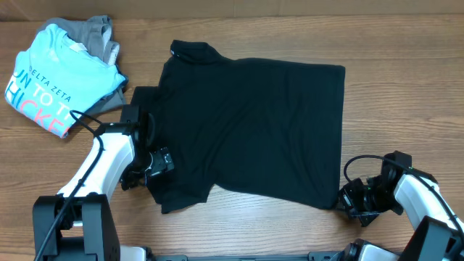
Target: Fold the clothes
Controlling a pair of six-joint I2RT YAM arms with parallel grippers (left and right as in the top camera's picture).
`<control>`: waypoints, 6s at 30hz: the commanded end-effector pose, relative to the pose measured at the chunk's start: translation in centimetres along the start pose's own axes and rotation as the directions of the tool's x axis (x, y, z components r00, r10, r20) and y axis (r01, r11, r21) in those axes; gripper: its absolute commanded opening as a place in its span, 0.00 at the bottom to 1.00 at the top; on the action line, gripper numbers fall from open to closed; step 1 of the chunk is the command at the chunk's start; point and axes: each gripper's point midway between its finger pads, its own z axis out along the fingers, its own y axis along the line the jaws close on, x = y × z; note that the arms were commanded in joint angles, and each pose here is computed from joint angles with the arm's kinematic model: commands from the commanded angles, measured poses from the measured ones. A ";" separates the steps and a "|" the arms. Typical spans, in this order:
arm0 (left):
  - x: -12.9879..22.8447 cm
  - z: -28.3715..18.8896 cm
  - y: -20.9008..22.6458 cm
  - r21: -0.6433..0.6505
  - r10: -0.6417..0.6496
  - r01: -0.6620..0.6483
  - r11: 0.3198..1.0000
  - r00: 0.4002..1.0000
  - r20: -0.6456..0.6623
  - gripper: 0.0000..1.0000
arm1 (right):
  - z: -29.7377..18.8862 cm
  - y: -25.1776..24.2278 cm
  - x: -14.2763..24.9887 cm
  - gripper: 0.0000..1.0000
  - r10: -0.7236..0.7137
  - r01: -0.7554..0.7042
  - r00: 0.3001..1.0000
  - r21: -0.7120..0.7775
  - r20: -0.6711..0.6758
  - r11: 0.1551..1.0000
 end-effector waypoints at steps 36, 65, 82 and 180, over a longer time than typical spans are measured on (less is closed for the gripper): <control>-2.0 -3.3 2.8 -0.064 -0.015 0.015 0.998 1.000 -0.007 0.49 | -1.7 2.3 -2.5 0.60 -0.112 0.120 0.989 -0.077 0.100 0.990; 6.2 -10.3 -0.1 0.091 0.081 -0.079 0.993 0.996 -0.020 0.90 | -4.3 4.0 -2.6 0.95 -0.176 0.190 0.975 -0.100 0.132 0.977; 10.9 -3.1 0.8 0.050 -0.087 0.099 0.994 0.974 -0.211 0.82 | -4.2 3.6 -2.1 0.95 -0.169 0.179 0.979 -0.091 0.111 0.980; 5.7 -2.7 1.6 -0.068 -0.201 0.197 0.978 0.979 -0.047 0.08 | 0.0 1.0 1.6 0.61 -0.118 0.116 0.992 -0.054 -0.032 0.992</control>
